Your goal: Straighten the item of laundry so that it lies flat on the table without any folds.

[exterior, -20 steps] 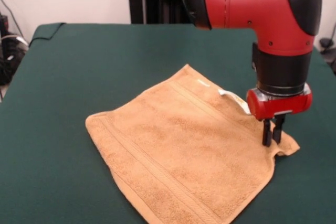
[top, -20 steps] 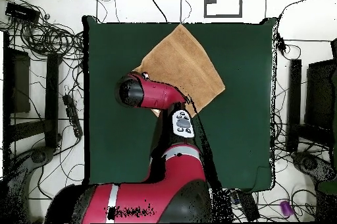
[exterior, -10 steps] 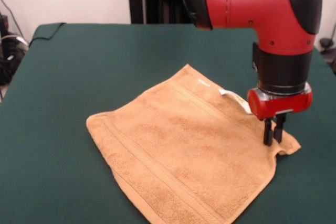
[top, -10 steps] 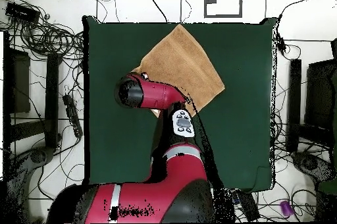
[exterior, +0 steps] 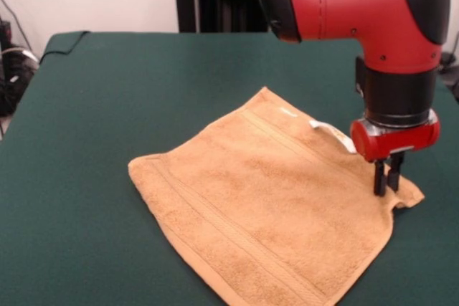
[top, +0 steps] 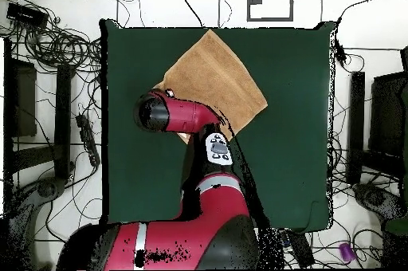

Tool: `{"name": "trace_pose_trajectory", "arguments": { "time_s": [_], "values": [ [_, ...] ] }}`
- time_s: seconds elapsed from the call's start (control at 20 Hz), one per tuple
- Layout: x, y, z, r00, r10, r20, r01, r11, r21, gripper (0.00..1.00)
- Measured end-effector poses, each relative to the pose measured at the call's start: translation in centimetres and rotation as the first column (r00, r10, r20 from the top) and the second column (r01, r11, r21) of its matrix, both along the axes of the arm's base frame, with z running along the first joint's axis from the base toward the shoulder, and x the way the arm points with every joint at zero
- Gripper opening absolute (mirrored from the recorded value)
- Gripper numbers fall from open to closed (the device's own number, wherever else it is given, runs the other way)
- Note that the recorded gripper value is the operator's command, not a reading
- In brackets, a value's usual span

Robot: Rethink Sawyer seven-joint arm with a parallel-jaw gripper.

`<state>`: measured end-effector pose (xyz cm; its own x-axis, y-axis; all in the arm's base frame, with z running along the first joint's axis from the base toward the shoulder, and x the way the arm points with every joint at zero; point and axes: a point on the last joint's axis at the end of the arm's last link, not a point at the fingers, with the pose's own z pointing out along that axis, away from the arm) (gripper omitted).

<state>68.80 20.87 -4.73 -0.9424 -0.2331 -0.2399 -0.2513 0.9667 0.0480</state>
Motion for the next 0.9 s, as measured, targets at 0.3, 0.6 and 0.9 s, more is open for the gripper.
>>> {"name": "trace_pose_trajectory", "arguments": {
  "time_s": [0.3,0.6,0.9],
  "values": [
    [-0.8,1.0,0.0,1.000,0.011,-0.013,-0.011,1.000,0.017,0.00],
    [-1.2,1.3,0.0,0.999,0.030,-0.014,-0.030,0.999,0.016,0.00],
    [-1.4,1.6,-0.1,0.999,0.043,-0.013,-0.043,0.999,0.019,0.00]
  ]
}}
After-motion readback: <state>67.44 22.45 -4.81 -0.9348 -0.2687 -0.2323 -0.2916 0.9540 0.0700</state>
